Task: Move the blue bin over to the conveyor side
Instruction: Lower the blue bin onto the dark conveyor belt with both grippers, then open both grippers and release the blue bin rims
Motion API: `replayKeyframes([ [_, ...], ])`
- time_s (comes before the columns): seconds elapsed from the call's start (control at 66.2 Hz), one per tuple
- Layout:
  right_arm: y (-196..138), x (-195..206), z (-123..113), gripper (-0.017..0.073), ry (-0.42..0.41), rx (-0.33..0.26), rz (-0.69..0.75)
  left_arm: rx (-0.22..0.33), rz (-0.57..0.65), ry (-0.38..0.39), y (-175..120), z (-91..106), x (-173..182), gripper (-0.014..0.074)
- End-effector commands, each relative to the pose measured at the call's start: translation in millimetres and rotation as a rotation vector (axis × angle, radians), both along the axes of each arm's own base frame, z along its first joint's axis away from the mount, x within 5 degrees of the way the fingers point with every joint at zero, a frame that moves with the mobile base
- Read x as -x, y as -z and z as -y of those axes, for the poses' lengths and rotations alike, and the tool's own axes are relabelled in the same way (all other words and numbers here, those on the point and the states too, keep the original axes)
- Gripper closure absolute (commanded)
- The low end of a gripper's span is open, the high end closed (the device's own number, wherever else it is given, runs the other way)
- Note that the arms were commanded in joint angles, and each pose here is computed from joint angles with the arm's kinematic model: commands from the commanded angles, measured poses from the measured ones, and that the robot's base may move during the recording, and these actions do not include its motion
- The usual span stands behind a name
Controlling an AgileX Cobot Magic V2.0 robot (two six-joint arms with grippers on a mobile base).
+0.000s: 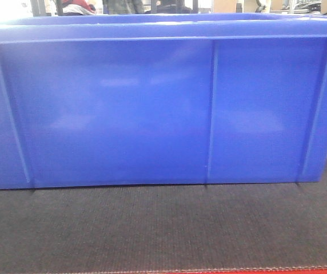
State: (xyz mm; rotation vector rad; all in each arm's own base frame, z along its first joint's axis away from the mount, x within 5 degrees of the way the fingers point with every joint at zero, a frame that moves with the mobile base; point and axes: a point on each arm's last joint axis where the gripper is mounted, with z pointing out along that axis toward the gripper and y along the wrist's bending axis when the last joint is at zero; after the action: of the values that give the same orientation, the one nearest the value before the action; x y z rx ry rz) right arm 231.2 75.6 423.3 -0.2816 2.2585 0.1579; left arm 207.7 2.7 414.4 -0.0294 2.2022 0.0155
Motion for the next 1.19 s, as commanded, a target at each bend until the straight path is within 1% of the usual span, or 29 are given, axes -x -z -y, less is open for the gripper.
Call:
replayKeyframes([
  [0.0, 10, 20, 9, 0.0636, -0.008, 0.009, 0.085, -0.009, 0.078, 0.005, 11, 0.3, 22, 0.0616],
  [0.106, 33, 44, 16, 0.0636, -0.016, -0.005, 0.131, -0.01, 0.13, 0.007, 35, 0.6, 45, 0.0616],
  [0.121, 34, 50, 18, 0.0636, -0.016, -0.01, 0.145, -0.01, 0.124, 0.008, 42, 0.6, 48, 0.0616],
  [0.242, 60, 80, 29, 0.0636, -0.021, -0.017, 0.189, -0.012, 0.148, 0.016, 71, 1.6, 72, 0.0617],
  [0.363, 89, 108, 38, 0.0636, -0.025, -0.025, 0.214, -0.032, 0.181, 0.074, 94, 6.5, 92, 0.0617],
  [0.438, 102, 126, 44, 0.0636, -0.026, -0.039, 0.257, -0.029, 0.22, 0.1, 100, 8.8, 104, 0.0617],
  [0.529, 116, 147, 51, 0.0636, -0.026, -0.058, 0.313, -0.024, 0.288, 0.119, 101, 9.4, 120, 0.0617],
  [0.635, 126, 169, 59, 0.0636, -0.024, -0.085, 0.394, -0.022, 0.362, 0.117, 100, 7.8, 136, 0.0617],
  [0.71, 127, 188, 65, 0.0636, -0.022, -0.115, 0.487, -0.02, 0.409, 0.116, 98, 6.9, 146, 0.0617],
  [0.846, 126, 213, 74, 0.0636, -0.018, -0.16, 0.629, -0.019, 0.447, 0.115, 100, 5.9, 156, 0.0617],
  [1.179, 123, 214, 74, 0.0636, -0.018, -0.162, 0.653, -0.018, 0.463, 0.114, 99, 5.7, 159, 0.0617],
])
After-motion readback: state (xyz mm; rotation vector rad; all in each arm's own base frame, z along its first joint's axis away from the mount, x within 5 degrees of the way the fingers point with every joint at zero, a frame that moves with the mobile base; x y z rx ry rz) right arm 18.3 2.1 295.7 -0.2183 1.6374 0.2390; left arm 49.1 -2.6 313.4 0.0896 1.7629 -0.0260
